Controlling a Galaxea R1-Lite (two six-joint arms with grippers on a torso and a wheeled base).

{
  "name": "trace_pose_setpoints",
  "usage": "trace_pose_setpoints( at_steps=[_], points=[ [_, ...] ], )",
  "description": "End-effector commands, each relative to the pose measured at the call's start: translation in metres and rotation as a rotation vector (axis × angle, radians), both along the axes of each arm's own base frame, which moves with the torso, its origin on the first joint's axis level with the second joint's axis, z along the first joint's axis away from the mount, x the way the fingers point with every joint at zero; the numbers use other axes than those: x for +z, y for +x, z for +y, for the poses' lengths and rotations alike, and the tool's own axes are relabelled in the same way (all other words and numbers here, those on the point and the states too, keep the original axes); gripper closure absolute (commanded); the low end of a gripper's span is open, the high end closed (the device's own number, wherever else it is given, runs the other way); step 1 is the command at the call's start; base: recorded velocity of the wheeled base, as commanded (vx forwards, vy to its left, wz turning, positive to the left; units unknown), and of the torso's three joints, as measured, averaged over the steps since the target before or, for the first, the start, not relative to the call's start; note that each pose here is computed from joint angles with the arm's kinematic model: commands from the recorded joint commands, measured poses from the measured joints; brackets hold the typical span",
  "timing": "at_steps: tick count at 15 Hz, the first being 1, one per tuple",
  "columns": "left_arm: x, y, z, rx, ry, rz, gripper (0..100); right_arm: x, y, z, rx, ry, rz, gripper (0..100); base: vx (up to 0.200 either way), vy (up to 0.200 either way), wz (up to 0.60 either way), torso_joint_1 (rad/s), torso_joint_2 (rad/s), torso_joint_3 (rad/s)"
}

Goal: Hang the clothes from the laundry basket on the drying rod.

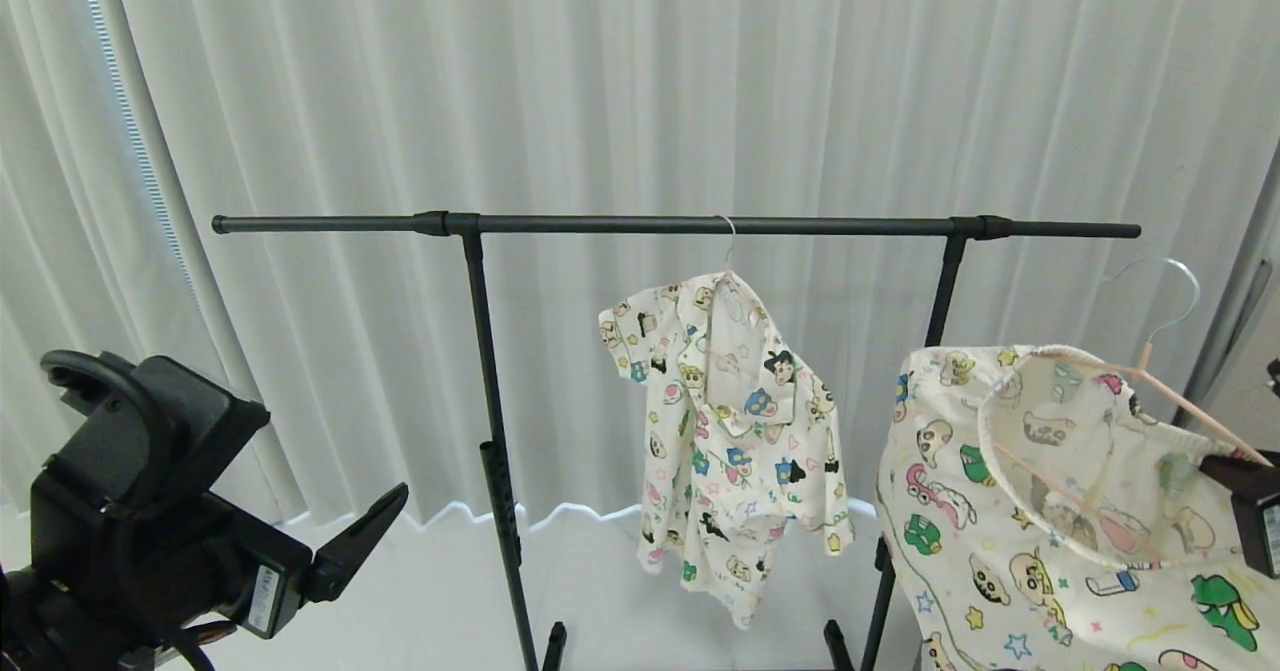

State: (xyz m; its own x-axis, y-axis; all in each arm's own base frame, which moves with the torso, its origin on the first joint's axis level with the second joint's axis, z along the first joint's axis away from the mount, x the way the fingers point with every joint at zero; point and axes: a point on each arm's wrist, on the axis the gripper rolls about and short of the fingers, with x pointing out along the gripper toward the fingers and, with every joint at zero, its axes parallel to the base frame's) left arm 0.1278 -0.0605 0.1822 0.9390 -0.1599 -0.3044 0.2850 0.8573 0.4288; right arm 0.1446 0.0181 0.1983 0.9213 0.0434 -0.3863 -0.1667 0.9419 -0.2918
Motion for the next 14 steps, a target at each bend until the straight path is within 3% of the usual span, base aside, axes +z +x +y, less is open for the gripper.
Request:
trace_pose_setpoints(
  at_steps=[1,14],
  points=[
    [0.001,-0.002,0.0,-0.003,-0.001,-0.005,0,0.007,0.017,0.003,0.005,-0.001,0.001,100,0.2,0.0,0.0,-0.002,0.0,0.007],
    [-0.001,-0.008,0.003,-0.012,-0.003,-0.014,0,0.013,0.023,0.013,0.058,0.002,-0.013,100,0.2,0.0,0.0,0.005,0.01,0.003]
  ],
)
